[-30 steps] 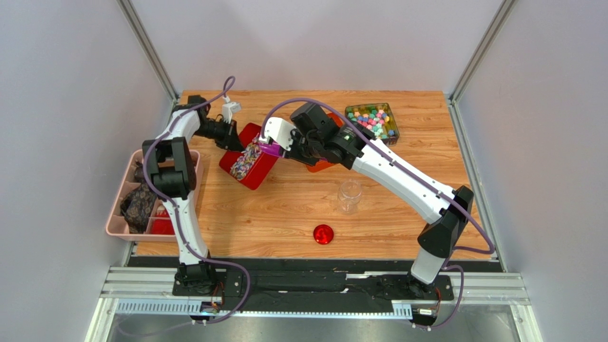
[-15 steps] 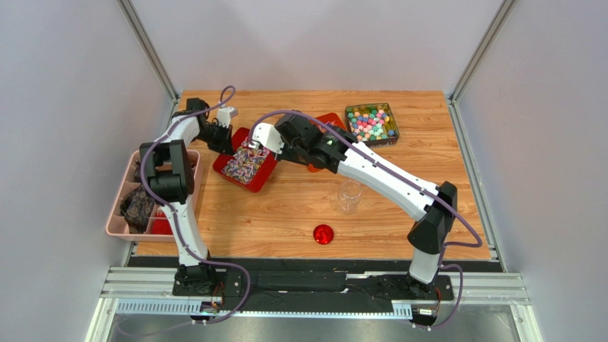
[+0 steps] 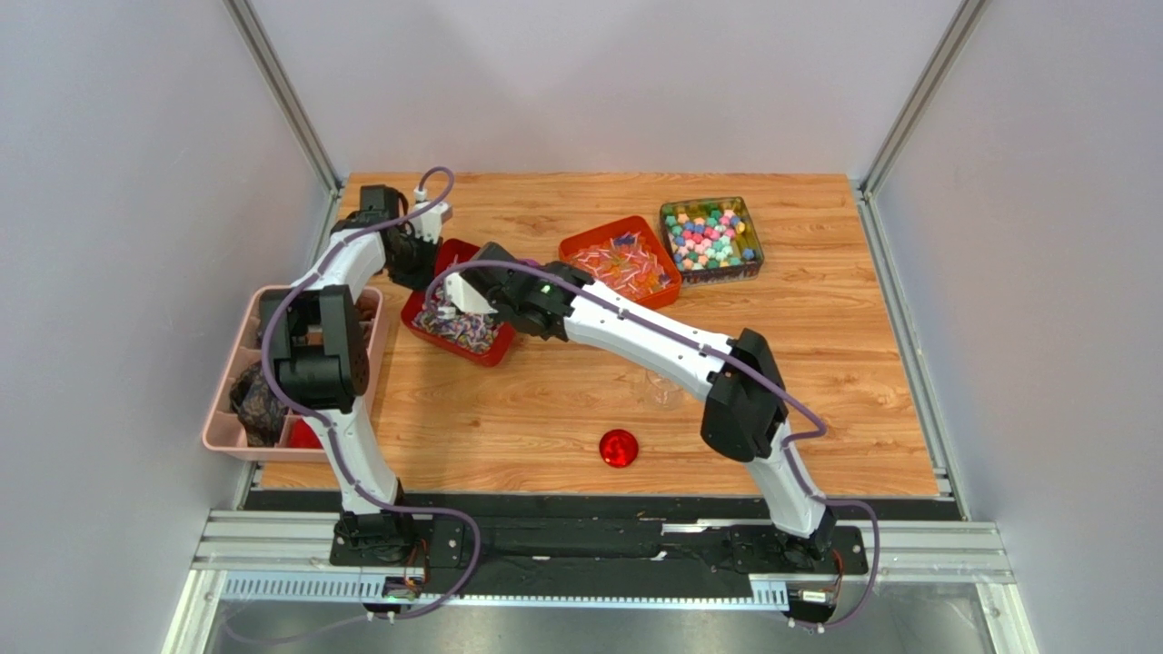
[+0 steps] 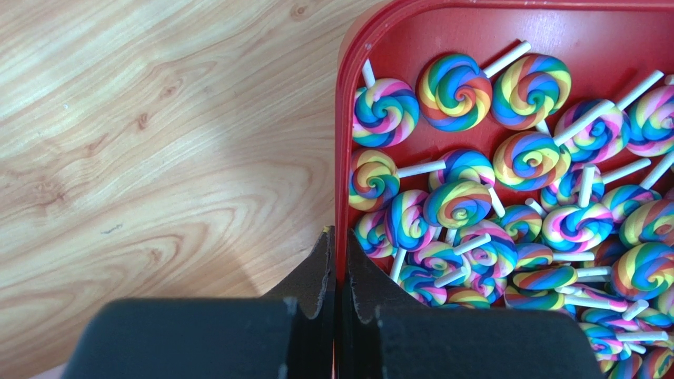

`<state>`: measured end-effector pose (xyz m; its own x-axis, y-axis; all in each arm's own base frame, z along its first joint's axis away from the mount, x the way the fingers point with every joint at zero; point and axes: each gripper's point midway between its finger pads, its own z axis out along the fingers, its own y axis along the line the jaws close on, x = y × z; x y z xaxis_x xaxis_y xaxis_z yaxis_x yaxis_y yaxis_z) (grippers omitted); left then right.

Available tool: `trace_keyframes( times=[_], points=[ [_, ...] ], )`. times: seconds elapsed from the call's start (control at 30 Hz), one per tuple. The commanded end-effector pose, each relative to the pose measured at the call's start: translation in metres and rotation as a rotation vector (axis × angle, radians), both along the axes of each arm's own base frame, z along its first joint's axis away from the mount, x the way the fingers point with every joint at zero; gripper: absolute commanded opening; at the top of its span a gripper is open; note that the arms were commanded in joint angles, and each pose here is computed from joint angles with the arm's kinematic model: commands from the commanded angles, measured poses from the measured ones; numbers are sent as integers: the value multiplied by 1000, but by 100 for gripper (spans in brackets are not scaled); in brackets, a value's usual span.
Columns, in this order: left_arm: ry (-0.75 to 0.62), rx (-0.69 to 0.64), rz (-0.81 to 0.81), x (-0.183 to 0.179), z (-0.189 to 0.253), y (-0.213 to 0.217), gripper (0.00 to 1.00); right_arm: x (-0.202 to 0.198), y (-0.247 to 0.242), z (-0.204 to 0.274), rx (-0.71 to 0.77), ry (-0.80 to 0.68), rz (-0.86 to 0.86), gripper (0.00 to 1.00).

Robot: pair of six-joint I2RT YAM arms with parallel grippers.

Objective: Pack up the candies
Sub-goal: Scoop the fake candies from the storage box.

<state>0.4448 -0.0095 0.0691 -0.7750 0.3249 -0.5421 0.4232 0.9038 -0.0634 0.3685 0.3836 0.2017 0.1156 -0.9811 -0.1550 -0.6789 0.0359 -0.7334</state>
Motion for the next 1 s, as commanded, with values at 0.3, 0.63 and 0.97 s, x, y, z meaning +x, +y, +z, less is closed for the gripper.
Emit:
trace_keyframes(
  times=[0.3,0.63,0.97],
  points=[
    [-117,-6,16,1,43,-15,0,11,11,-13,-284,-96,122,0],
    [-160,25,-75,-6,51,-40,0,15,15,-38,-490,-84,219,0],
    [-195,9,-120,-11,63,-55,0,-29,0,-83,-565,167,347,0]
  ],
)
